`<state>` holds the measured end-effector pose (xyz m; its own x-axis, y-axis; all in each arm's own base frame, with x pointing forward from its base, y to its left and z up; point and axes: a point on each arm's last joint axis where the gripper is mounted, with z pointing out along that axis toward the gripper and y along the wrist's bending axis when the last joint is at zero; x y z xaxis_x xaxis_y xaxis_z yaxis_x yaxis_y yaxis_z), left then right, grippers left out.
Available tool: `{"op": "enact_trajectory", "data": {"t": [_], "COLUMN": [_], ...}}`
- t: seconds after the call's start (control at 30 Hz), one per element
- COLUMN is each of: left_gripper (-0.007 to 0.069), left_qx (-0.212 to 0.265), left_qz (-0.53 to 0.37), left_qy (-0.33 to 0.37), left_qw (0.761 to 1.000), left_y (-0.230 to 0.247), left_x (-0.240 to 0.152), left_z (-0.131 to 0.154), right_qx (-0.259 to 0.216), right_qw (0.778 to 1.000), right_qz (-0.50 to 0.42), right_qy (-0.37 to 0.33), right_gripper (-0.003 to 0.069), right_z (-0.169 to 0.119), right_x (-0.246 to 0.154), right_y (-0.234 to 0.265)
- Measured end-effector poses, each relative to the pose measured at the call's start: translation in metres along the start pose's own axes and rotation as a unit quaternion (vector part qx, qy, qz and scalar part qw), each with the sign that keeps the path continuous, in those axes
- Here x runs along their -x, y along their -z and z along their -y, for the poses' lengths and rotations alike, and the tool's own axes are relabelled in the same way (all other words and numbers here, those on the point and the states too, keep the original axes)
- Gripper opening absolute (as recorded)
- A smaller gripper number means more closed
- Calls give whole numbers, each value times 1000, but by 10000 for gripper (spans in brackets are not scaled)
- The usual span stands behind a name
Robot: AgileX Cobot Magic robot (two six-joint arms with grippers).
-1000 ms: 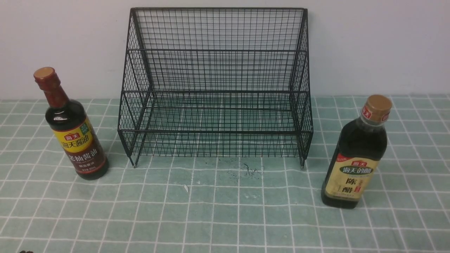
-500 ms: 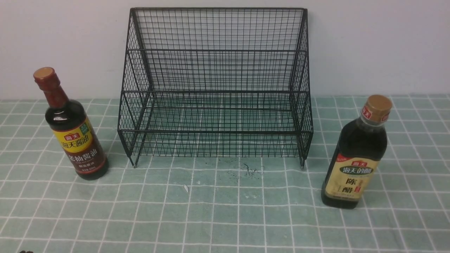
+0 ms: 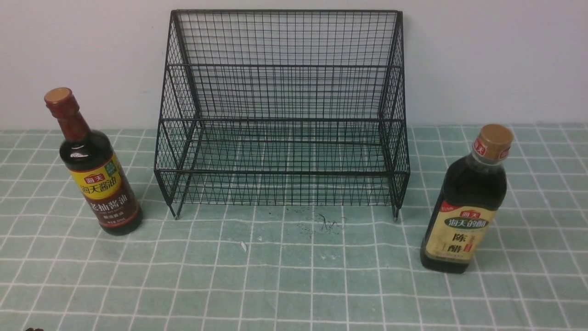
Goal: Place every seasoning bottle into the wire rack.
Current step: Use the right arm to grab the condiment bottle closest to it
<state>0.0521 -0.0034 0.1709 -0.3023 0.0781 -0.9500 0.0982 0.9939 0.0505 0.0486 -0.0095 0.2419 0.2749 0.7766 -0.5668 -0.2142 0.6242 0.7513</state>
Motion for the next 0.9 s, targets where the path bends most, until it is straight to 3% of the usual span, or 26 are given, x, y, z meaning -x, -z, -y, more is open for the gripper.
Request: {"op": "enact_trajectory", "data": {"t": [0.1, 0.2, 0.23, 0.3, 0.4, 0.57, 0.73, 0.9], "left_gripper": [-6, -6, -6, -6, -6, -6, -6, -6], "left_qx": [0, 0, 0, 0, 0, 0, 0, 0], "left_qz": [0, 0, 0, 0, 0, 0, 0, 0], "left_qy": [0, 0, 0, 0, 0, 0, 0, 0], "left_qw": [1000, 1000, 1000, 1000, 1000, 1000, 1000, 1000], "left_y": [0, 0, 0, 0, 0, 0, 0, 0], "left_x": [0, 0, 0, 0, 0, 0, 0, 0], "left_z": [0, 0, 0, 0, 0, 0, 0, 0], "right_qx": [24, -9, -16, -70, -115, -150, -152, -134], "right_qw": [997, 970, 966, 920, 858, 802, 781, 745], "right_qz": [-45, -160, -173, -289, -406, -491, -521, -573], "right_qy": [62, 185, 193, 258, 293, 305, 310, 314], "right_gripper": [-15, -15, -15, -15, -15, 8, 122, 358], "right_z": [-33, -79, -80, -103, -115, -123, -120, -100], "right_x": [15, 39, 39, 49, 50, 46, 34, 1], "right_y": [-5, -24, -29, -56, -92, -148, -200, -237]}}
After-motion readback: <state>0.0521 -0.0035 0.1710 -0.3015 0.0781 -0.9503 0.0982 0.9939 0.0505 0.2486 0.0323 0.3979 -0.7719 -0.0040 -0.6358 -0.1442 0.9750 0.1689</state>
